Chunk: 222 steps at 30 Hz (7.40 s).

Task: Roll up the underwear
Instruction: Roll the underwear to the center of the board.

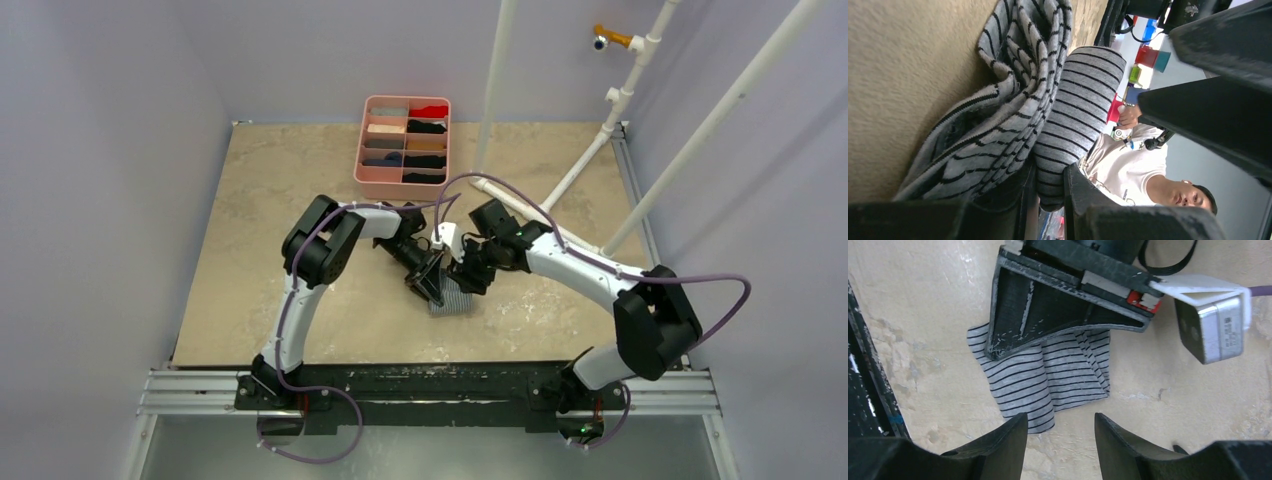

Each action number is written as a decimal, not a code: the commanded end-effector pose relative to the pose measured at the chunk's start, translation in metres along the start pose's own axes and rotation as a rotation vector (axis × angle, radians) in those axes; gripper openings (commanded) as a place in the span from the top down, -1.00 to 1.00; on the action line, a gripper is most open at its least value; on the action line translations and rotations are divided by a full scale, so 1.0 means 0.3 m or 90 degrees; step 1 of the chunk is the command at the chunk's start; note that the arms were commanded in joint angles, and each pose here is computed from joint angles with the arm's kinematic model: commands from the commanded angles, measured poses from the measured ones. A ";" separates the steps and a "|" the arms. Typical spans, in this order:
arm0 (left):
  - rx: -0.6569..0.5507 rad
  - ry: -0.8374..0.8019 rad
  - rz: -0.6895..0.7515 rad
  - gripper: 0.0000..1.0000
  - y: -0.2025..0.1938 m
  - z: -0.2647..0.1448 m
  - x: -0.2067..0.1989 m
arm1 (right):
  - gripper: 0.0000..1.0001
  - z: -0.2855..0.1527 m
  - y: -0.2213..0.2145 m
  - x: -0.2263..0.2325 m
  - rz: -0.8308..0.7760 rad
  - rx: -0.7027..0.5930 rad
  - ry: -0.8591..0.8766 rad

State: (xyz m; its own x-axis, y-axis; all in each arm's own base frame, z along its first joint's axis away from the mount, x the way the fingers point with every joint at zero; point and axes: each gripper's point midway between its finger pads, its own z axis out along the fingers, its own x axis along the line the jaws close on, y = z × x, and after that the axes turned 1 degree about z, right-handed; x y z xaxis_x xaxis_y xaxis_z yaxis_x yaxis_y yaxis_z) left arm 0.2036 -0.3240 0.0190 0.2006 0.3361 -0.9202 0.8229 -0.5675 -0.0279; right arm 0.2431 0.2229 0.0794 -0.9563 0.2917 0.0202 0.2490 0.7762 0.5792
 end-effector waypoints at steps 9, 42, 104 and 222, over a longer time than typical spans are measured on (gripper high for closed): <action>0.030 0.187 -0.012 1.00 -0.040 -0.009 0.273 | -0.09 0.066 0.008 0.069 -0.124 0.027 -0.052; 0.028 0.156 -0.008 0.55 -0.012 -0.046 0.177 | 1.00 0.236 -0.222 0.256 -0.132 0.229 0.113; -0.290 0.356 0.223 -0.37 -0.303 -0.672 -0.152 | 1.00 0.374 -0.238 0.215 0.193 0.365 0.477; -0.062 0.433 0.733 1.00 -0.016 0.177 -0.050 | 0.92 0.323 -0.399 0.079 0.288 0.333 0.344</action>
State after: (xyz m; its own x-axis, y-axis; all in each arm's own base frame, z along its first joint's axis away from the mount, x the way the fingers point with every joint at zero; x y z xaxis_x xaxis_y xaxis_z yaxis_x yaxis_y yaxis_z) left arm 0.1810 -0.3694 0.0274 0.9977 0.0350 0.0577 -0.0185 -0.6807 0.7323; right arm 0.1672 0.2077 0.0133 -0.3334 0.4909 0.8049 0.6420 0.7434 -0.1875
